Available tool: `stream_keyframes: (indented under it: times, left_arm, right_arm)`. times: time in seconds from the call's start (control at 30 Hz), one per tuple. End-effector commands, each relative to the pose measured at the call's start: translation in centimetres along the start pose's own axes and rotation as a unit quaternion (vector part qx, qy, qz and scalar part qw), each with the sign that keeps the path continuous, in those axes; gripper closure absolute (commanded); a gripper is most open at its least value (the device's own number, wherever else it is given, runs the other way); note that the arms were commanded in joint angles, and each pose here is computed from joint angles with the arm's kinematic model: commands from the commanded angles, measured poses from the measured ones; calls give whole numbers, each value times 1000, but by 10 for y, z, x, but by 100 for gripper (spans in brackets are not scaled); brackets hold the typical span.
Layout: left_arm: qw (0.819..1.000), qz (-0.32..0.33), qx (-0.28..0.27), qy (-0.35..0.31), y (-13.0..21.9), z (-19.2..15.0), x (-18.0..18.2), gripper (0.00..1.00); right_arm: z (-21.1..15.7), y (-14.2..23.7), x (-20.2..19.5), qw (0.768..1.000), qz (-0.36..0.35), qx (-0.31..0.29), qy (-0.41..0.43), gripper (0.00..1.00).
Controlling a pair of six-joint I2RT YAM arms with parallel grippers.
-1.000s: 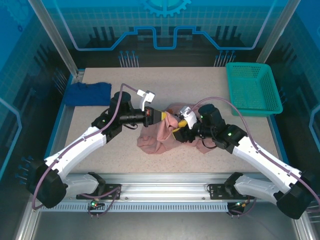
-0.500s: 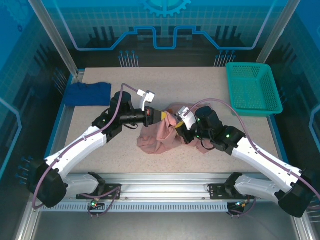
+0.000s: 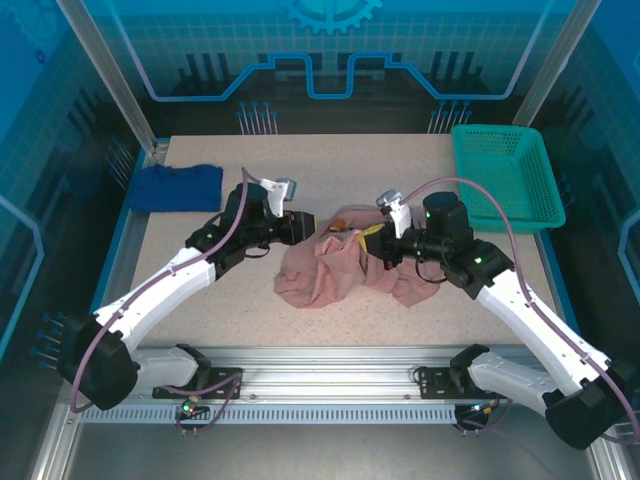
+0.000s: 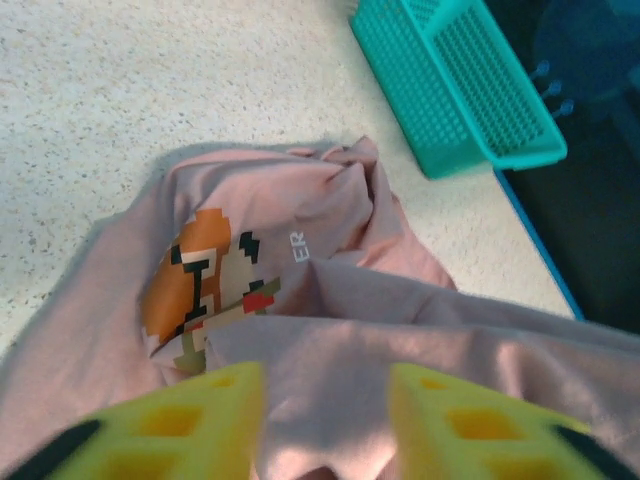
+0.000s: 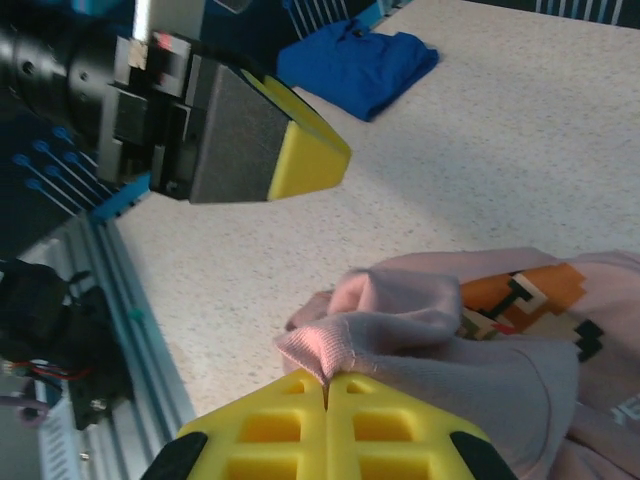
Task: Fold the inside-out t-shirt
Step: Turn the T-shirt inside out at the center of the table.
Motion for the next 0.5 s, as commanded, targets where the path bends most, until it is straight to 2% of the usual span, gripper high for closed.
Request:
stream_keyframes:
  times: [0.0,0.23,0.47]
  left_arm:
    - [999,-4,-6,-36,11,-12,-4,49]
    - [991,-32,39,-124,4,-48,-23,28]
    - [985,-43,57,-159,-7,-55,-30,22]
  right_arm:
    - [21,2,10,998,47,-26,-16,100]
    - [23,-4,1,998,45,-25,-34,100]
    - [20,-7,0,998,50,-18,-39,100]
Point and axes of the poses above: each hand's point on the last joint's axis, 136 mm out from that joint toward the fingers, its own y axis back along the fingers, its own x axis along the line the jaws close on, z = x × y, the point moved 4 cm from there along y, back along the fingers, and after that the axes turned 11 degrees about y, right-handed, at the moved point
